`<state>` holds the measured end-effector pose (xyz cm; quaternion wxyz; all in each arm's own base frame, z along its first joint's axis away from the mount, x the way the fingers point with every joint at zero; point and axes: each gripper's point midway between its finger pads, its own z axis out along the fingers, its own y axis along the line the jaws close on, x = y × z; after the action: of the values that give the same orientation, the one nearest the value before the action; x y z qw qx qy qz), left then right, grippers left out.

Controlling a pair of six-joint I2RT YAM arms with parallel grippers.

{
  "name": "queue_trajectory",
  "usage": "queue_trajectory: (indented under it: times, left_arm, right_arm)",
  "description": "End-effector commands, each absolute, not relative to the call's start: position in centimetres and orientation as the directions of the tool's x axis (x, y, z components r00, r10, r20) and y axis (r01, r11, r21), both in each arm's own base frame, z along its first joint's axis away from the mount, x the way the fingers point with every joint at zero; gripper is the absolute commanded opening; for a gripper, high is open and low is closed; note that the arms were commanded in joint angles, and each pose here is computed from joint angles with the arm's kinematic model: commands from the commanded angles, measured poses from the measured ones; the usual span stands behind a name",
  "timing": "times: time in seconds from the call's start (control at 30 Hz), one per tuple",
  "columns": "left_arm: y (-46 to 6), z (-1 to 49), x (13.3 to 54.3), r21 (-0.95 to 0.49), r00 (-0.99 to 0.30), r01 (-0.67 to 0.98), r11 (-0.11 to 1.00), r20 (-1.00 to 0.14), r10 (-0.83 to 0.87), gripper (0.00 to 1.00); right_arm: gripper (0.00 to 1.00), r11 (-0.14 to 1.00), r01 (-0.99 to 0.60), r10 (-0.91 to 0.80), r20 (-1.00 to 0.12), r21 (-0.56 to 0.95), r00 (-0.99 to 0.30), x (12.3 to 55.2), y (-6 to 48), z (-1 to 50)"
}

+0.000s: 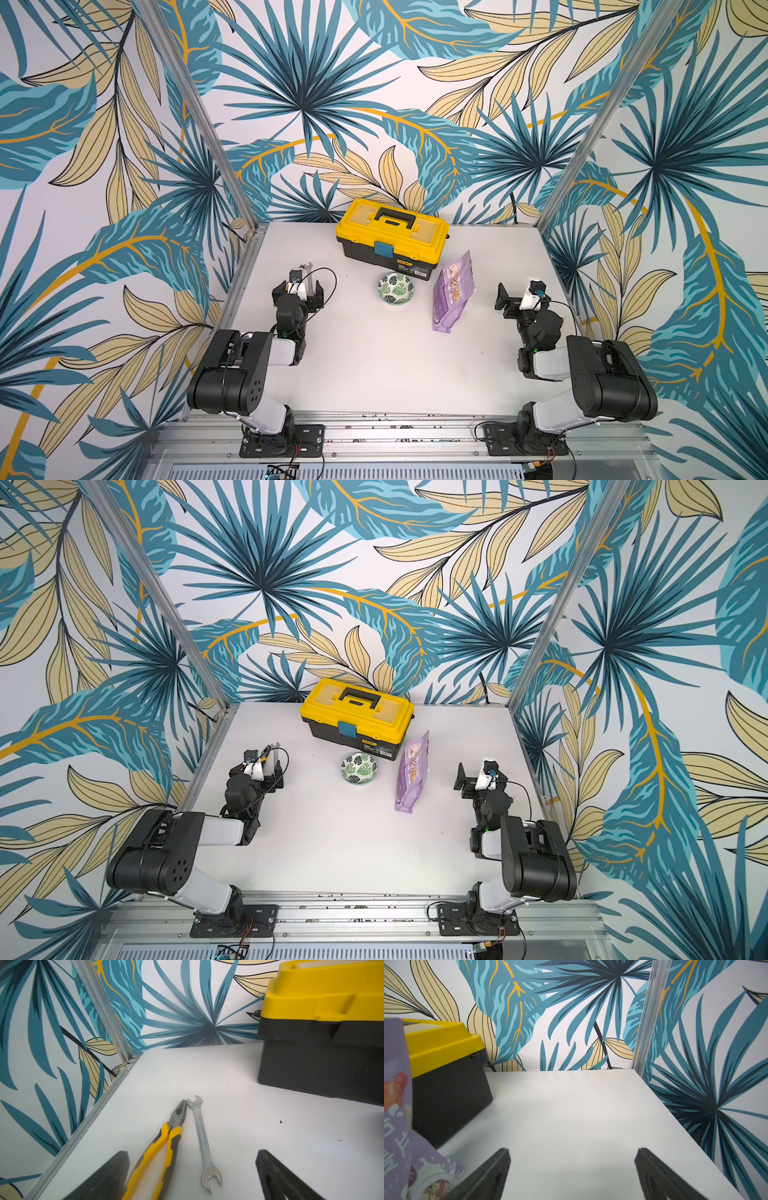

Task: Pour the oats into the breakfast bowl
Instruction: Move the oats bag to the center of the board.

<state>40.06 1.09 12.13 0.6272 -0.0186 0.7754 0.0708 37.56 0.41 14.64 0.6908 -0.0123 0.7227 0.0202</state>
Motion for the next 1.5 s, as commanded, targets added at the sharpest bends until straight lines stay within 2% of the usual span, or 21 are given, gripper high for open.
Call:
queue_trajectory:
  times: [0.0,0.17,0.33,0.43,0.57,0.7,0.83,1.0,1.27,1.47]
  left_arm:
    - [2.1,12.7,39.2,0.067,-0.182,-0.176,0.982,-0.983,0.034,1.00]
    - [2.3,15.9,36.9,0.021,-0.140,-0.190,0.982,-0.990,-0.006,1.00]
    - [0.9,19.6,36.4,-0.221,-0.210,-0.164,0.961,-0.944,-0.253,1.00]
    - [-1.5,19.9,36.3,-0.404,-0.308,-0.118,0.907,-0.853,-0.420,1.00]
    - [-6.5,19.9,35.6,-0.539,-0.478,-0.027,0.842,-0.733,-0.484,1.00]
    - [-10.4,20.2,34.1,-0.563,-0.579,0.030,0.826,-0.683,-0.445,1.00]
    - [-13.1,19.0,32.4,-0.603,-0.666,0.059,0.795,-0.617,-0.418,1.00]
    - [-14.6,17.0,30.6,-0.607,-0.724,0.054,0.793,-0.571,-0.387,1.00]
    - [-14.6,14.4,29.6,-0.610,-0.741,0.006,0.792,-0.534,-0.406,1.00]
    - [-14.5,14.6,29.5,-0.610,-0.739,0.000,0.793,-0.534,-0.411,1.00]
  right_arm:
    - [0.99,0.999,0.005,0.038,-0.999,0.037,-0.012,37.5,-0.5,16.6]
    - [0.99,0.994,0.028,0.104,-0.984,0.101,-0.145,37.9,-0.7,19.0]
    - [0.99,0.986,-0.026,0.158,-0.968,0.166,-0.195,36.2,0.6,24.9]
    - [0.99,0.970,-0.071,0.207,-0.941,0.234,-0.269,34.9,1.8,27.4]
    - [0.99,0.922,-0.149,0.272,-0.873,0.356,-0.405,33.6,4.3,28.5]
    - [0.98,0.869,-0.194,0.282,-0.777,0.456,-0.562,32.6,6.6,27.8]
    - [0.87,0.822,-0.184,0.283,-0.666,0.539,-0.690,32.3,8.4,26.6]
    - [0.77,0.791,-0.176,0.267,-0.589,0.587,-0.763,32.4,10.8,26.3]
    - [0.62,0.835,-0.128,0.185,-0.492,0.535,-0.851,33.8,13.9,23.8]
    - [0.50,0.875,-0.109,0.135,-0.454,0.472,-0.881,33.9,14.9,22.2]
